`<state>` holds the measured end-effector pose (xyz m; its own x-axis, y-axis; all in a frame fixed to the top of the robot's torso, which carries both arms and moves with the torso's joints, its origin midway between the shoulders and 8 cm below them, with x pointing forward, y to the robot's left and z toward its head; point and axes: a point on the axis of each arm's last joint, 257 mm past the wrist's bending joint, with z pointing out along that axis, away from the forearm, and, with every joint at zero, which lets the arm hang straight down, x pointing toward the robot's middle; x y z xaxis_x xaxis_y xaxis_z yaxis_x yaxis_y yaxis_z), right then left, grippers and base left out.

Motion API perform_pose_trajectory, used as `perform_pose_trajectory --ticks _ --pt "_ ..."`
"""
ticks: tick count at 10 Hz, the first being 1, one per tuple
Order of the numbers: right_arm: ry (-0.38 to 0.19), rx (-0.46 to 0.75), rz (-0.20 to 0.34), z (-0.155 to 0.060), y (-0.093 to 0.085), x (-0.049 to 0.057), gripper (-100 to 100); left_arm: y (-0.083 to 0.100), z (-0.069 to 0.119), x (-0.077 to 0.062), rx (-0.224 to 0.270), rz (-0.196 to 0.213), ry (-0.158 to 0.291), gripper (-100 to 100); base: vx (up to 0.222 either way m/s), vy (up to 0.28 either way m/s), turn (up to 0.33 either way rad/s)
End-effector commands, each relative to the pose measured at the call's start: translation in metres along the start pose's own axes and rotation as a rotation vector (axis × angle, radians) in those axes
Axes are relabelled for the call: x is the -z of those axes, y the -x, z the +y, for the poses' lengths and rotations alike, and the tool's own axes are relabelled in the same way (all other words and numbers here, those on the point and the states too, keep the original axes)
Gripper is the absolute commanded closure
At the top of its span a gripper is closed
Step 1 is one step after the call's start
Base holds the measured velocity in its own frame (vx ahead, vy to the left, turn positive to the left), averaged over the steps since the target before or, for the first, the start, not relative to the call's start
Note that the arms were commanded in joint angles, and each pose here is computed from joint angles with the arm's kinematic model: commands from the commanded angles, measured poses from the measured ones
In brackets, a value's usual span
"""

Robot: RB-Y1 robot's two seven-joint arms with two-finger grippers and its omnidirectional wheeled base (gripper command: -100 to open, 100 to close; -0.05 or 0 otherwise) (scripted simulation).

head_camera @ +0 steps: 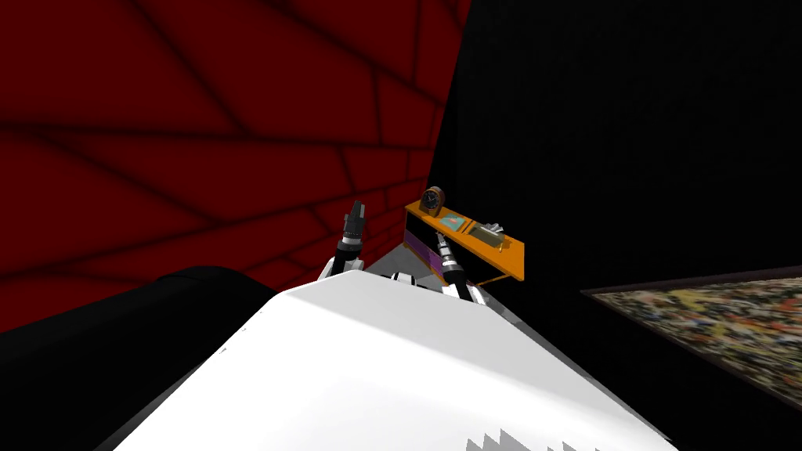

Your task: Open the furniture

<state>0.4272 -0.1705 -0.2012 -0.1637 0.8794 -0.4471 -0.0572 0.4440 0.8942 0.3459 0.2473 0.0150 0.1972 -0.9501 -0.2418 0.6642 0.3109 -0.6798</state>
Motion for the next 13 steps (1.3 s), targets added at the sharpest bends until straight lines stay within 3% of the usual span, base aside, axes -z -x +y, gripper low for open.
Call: perform_pose_trajectory --ticks 1,2,3,5,6,8,9,11,12,13 --pt "-0.091 0.022 0.051 -0.031 -0.022 0.000 -100 0.000 0.000 0.000 0.000 0.000 0.000 0 0.060 0.035 0.081" --pt "-0.105 0.022 0.052 -0.035 -0.022 0.000 -100 0.000 0.000 0.000 0.000 0.000 0.000 0 0.030 0.015 -0.042" --pt "-0.167 0.047 0.099 -0.059 -0.042 0.004 -100 0.000 0.000 0.000 0.000 0.000 0.000 0 0.047 0.033 0.185" --pt "-0.204 0.048 0.101 -0.069 -0.043 0.006 -100 0.000 0.000 0.000 0.000 0.000 0.000 0 0.040 0.027 0.033" --pt "-0.263 0.077 0.146 -0.093 -0.062 0.012 -100 0.000 0.000 0.000 0.000 0.000 0.000 0 0.065 0.046 0.148" --pt "-0.305 0.080 0.147 -0.103 -0.061 0.015 -100 0.000 0.000 0.000 0.000 0.000 0.000 0 0.048 0.028 0.051" --pt "-0.362 0.112 0.189 -0.126 -0.078 0.023 -100 0.000 0.000 0.000 0.000 0.000 0.000 0 0.053 0.027 0.143" --pt "-0.407 0.116 0.190 -0.137 -0.078 0.027 -100 0.000 0.000 0.000 0.000 0.000 0.000 0 0.044 0.024 0.064" --pt "-0.461 0.153 0.231 -0.160 -0.093 0.038 -100 0.000 0.000 0.000 0.000 0.000 0.000 0 0.062 0.026 0.182" --pt "-0.482 0.155 0.231 -0.165 -0.092 0.040 -100 0.000 0.000 0.000 0.000 0.000 0.000 0 0.063 0.022 0.107"
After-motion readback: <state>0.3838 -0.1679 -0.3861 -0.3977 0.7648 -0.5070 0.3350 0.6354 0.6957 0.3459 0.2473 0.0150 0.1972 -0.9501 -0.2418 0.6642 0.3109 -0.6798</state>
